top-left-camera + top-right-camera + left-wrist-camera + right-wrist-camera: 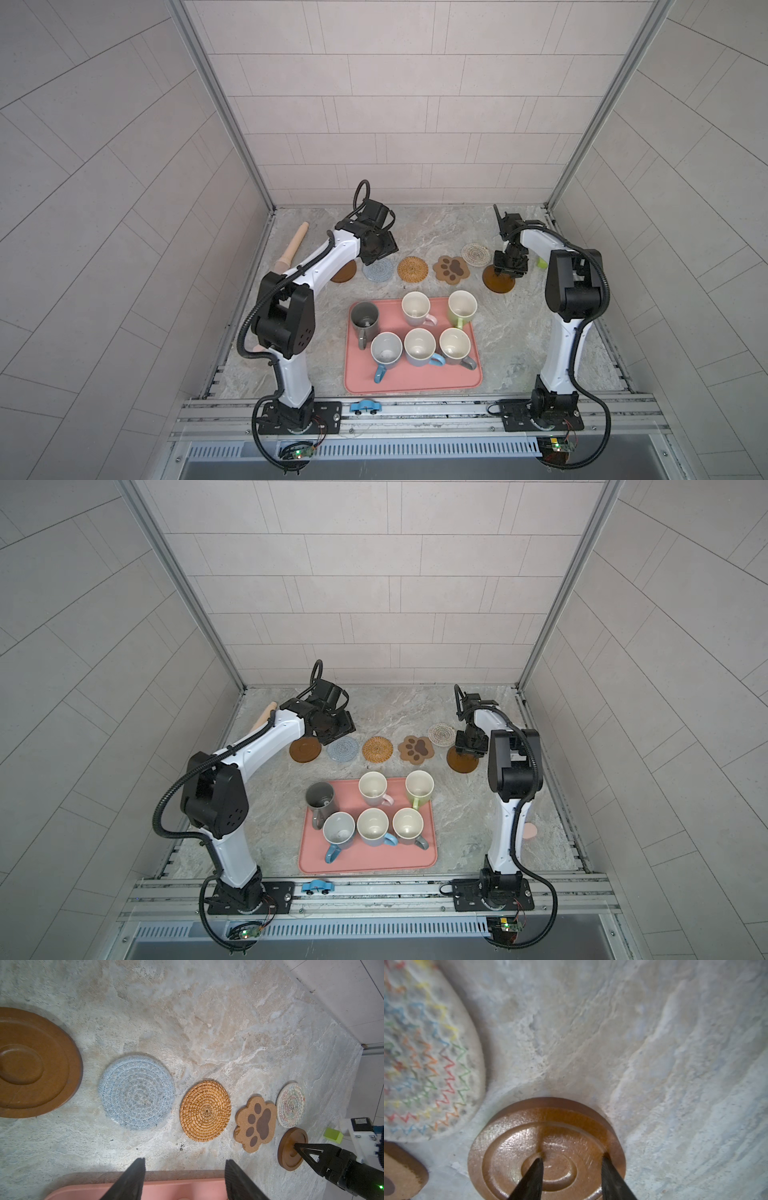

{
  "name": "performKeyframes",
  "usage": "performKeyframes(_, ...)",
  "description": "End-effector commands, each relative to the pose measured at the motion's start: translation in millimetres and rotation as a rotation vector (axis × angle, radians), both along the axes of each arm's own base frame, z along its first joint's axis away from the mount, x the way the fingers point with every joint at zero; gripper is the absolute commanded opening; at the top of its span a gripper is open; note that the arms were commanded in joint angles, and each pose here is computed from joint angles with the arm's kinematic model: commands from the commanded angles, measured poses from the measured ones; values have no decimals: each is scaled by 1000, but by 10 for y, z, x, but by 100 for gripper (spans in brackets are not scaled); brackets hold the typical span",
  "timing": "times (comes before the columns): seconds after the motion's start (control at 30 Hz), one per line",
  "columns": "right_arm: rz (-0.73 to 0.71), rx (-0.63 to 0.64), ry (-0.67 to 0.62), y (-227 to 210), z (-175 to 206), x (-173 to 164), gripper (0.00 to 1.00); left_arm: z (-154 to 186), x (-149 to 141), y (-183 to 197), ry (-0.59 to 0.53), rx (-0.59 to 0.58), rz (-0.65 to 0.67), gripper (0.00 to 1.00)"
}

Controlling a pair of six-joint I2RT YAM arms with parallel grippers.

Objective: Place cups on coasters
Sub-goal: Move the coaster to the middle-right of the table.

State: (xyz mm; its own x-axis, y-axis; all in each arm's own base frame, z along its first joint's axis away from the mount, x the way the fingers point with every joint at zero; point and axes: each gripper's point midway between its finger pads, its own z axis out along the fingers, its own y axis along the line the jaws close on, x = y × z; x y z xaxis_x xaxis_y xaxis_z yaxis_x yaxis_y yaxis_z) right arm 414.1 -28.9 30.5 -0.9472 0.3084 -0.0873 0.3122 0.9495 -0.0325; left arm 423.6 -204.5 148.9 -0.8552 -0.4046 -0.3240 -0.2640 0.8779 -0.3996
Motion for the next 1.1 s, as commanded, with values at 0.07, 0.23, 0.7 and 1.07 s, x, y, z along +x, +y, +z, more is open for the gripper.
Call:
performKeyframes(0.07, -37, -84, 42, -243, -70, -21, 48, 123, -26, 74, -27, 10, 21, 68)
performKeyframes(0.23, -66, -145, 66, -460, -60, -80, 48, 133, -22, 83, -31, 10, 28, 68)
performKeyframes(0.7, -79, -152, 68, -634, 81, -84, 47, 135, 38, 48, -38, -1, 25, 68)
performKeyframes(1.07, -74, 49, -183, -206, 736, 390, 48, 262, 167, 28, -69, -4, 14, 68)
